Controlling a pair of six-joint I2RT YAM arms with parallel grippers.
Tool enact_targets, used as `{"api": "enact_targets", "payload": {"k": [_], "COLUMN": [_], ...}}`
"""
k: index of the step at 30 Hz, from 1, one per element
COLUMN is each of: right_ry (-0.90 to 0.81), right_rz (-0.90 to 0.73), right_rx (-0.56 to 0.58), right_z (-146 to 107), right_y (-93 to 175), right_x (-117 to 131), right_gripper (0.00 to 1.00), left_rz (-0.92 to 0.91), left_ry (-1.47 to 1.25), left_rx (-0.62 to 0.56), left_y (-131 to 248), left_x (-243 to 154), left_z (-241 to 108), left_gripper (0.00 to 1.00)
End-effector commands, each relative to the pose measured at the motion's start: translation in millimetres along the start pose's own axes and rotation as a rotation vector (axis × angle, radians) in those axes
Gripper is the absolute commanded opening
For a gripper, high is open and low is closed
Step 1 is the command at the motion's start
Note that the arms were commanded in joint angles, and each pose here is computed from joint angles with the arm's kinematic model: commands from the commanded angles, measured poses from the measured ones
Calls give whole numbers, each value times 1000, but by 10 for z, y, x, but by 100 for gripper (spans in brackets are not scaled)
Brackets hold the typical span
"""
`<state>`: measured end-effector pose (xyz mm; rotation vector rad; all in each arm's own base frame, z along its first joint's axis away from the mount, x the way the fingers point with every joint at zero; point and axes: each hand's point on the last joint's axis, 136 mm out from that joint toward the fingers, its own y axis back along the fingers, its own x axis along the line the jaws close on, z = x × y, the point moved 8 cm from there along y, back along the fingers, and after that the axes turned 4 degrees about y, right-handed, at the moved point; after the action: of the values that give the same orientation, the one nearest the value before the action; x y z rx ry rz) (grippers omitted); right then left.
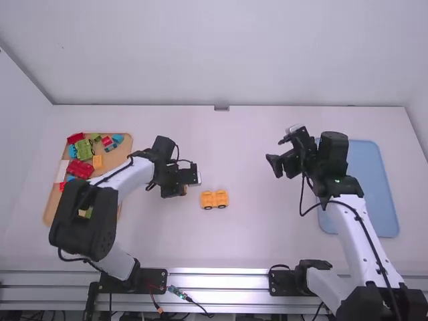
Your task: Assemble lego blocks to make yellow taxi
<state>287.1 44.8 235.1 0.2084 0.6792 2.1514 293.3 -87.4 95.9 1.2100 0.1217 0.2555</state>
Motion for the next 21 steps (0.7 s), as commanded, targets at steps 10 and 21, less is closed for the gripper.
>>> {"api": "enact_targets", "payload": {"k": [10, 21], "right_ry": [301, 258], "right_rz": [225, 381], "right_rx": [-162, -157], "right_z": [-250, -634], "right_y": [-150, -567], "right_x": [279, 302], "right_gripper": [100, 99], "left_rz": [-114, -108], "left_ry": [-60, -64], "left_rx": [-3, -30], "left_y": [-282, -377], "left_x": [-109, -178], "left_z": [-95, -145], "left_gripper": [6, 99]}}
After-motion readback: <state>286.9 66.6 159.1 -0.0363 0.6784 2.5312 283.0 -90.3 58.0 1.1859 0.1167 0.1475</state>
